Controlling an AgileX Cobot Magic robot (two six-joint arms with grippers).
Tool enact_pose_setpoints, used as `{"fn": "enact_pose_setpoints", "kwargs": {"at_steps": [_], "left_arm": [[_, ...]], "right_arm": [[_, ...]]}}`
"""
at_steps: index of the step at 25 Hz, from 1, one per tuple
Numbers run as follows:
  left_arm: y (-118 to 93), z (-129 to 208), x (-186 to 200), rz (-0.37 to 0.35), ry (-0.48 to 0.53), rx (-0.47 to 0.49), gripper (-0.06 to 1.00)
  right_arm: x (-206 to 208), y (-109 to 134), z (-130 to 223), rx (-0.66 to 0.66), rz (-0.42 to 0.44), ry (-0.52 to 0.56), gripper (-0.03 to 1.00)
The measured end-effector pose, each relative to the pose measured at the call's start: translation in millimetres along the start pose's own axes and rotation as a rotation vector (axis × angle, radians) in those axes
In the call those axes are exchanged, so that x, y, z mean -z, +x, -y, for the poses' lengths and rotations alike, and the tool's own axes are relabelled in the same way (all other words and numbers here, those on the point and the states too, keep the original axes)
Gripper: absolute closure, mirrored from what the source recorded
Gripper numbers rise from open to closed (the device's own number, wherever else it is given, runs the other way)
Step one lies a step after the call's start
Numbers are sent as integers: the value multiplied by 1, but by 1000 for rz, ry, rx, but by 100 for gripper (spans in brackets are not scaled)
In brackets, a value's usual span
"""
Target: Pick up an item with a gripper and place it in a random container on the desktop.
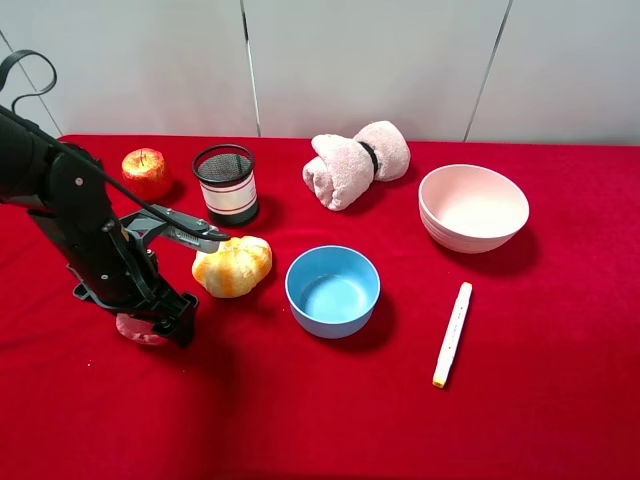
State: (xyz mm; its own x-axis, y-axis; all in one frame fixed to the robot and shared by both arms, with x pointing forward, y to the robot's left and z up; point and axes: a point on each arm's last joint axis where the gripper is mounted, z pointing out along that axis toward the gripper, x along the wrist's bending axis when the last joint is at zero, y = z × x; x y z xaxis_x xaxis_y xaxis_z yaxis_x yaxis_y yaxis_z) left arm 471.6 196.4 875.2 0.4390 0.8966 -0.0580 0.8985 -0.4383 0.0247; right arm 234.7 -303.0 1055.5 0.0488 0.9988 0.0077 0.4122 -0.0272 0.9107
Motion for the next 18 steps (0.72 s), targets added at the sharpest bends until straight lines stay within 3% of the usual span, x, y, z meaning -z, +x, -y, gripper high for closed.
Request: {"fn": "enact_pose_setpoints", "kwargs": {"at_steps": [6,18], "left_arm": [[0,0,0,0,0,0,26],[0,0,0,0,-3,0,26]], "right_arm": [[0,0,0,0,0,0,100],[0,0,0,0,0,0,100]]}}
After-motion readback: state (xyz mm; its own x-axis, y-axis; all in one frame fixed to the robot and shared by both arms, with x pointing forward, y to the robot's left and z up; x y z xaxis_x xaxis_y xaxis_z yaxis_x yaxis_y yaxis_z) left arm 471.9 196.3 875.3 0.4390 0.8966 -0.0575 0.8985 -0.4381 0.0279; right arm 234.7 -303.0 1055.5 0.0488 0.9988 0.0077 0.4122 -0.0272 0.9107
